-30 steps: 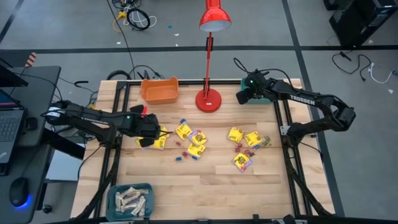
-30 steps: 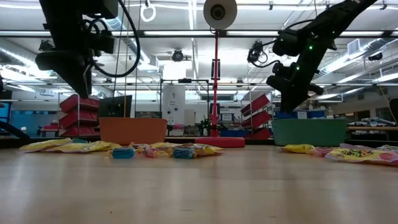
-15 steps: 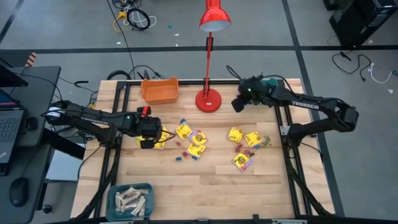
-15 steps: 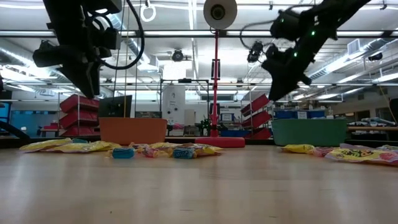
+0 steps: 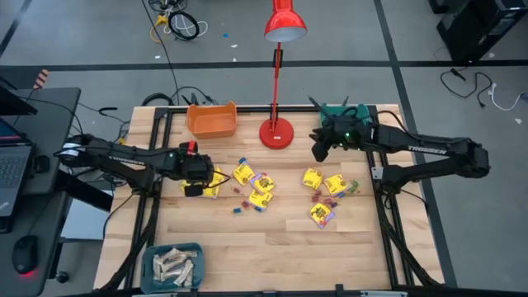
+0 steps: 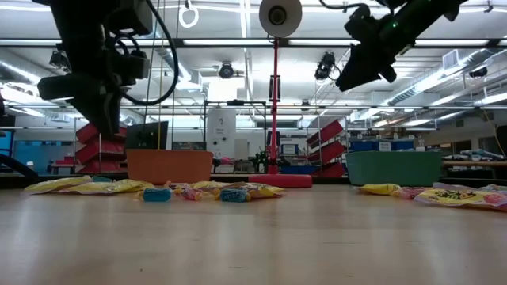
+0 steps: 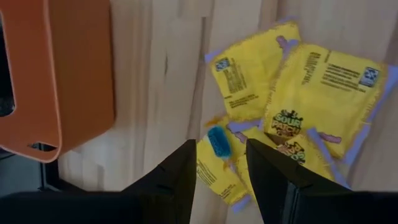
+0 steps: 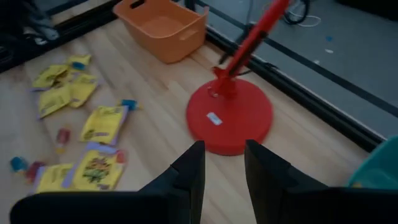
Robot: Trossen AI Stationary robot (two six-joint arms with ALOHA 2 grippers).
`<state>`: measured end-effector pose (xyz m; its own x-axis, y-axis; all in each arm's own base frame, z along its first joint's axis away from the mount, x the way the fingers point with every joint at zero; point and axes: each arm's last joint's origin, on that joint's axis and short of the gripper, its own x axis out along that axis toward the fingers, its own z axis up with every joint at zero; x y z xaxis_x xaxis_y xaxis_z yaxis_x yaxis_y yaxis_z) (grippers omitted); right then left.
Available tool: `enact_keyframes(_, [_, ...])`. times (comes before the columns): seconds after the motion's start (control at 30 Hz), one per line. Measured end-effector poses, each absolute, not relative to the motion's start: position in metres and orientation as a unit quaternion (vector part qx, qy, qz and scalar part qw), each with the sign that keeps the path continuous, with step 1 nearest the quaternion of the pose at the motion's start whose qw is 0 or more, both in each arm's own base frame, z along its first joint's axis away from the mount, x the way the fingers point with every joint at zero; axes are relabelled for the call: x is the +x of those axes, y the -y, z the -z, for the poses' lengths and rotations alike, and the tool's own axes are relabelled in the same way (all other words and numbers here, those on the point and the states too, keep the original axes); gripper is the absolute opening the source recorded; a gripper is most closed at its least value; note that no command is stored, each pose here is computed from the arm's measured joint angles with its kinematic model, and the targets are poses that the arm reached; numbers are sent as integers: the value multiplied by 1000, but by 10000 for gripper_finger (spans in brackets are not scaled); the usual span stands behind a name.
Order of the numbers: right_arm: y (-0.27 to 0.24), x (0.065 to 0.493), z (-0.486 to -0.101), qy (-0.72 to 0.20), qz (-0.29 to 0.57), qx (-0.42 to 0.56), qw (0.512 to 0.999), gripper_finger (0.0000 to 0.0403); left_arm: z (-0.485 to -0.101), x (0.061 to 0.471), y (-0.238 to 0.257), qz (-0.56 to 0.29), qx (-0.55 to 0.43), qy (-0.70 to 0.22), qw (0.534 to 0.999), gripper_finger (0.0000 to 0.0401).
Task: Sort candy
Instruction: Put the small blue candy into the green bin
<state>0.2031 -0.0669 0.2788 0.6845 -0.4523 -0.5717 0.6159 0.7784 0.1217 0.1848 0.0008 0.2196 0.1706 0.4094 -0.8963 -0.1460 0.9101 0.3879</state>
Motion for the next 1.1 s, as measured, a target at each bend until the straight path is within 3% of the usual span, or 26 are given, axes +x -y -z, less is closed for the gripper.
enact_keyframes(0.8, [43, 210, -278, -264, 291, 136, 909, 99, -215, 188, -25, -203, 24, -607, 768, 143])
enact_keyframes(1.1, [43, 210, -278, -264, 291, 138, 909, 99, -207, 199, -19, -170, -78, -532, 826, 143])
